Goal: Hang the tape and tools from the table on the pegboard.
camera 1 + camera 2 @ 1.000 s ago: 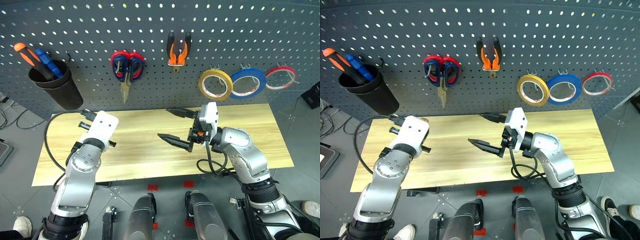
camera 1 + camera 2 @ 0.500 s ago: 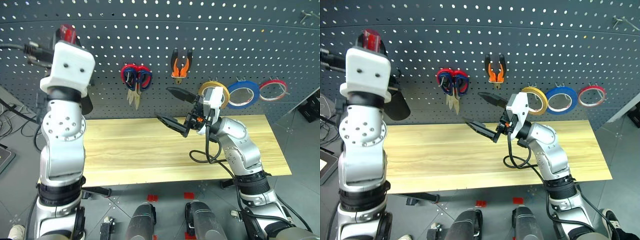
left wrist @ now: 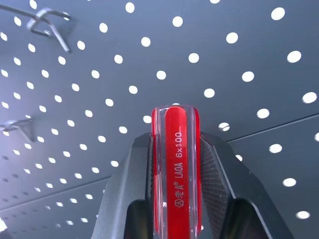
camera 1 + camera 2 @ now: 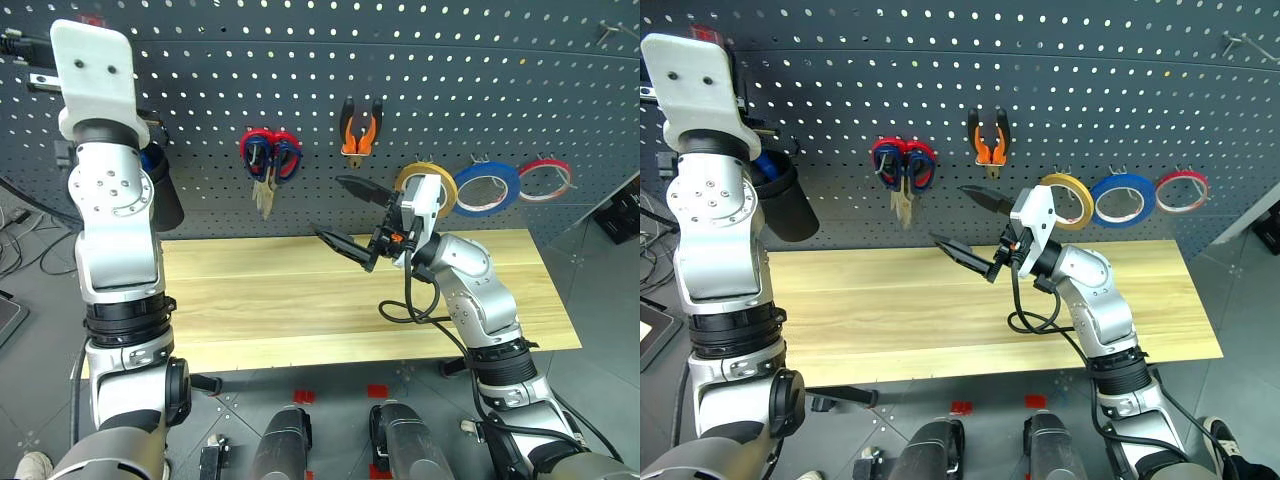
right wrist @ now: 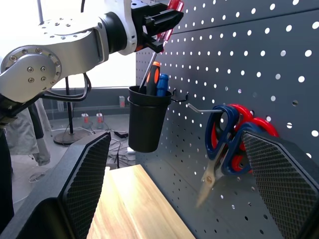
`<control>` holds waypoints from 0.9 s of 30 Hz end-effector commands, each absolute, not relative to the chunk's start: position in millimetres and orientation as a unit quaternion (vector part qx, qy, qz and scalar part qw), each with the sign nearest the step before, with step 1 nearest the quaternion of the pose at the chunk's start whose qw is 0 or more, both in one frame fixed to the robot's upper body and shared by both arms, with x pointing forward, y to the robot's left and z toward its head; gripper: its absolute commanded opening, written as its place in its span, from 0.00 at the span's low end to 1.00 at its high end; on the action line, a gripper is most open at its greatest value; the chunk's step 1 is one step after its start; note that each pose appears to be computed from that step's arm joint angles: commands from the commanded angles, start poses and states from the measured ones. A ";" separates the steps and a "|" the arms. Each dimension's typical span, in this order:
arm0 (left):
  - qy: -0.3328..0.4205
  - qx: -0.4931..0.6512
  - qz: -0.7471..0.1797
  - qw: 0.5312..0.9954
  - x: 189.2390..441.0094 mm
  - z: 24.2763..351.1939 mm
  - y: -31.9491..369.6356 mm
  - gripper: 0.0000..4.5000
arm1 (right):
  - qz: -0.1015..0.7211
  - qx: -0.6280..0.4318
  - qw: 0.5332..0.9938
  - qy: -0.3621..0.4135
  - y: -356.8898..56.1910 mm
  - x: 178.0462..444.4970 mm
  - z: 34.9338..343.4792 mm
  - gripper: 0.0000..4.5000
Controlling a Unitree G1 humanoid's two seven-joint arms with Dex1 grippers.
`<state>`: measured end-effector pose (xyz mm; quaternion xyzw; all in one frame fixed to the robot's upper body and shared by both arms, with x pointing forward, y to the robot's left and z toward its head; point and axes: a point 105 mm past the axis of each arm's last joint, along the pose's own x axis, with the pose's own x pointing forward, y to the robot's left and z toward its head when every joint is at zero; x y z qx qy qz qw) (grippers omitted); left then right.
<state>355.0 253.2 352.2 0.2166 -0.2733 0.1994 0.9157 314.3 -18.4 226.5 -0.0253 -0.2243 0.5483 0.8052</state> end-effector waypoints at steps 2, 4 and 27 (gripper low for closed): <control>-0.268 0.160 0.202 0.928 354.5 348.9 258.7 0.21 | 0.541 -0.034 0.801 -0.255 -20.1 312.2 240.4 1.00; -0.262 0.147 0.209 0.930 353.9 346.6 262.2 0.28 | 0.540 -0.035 0.801 -0.254 -20.6 312.3 240.0 1.00; -0.258 0.148 0.037 0.954 341.0 322.3 199.1 0.99 | 0.551 -0.070 0.793 -0.250 -25.6 305.8 229.1 1.00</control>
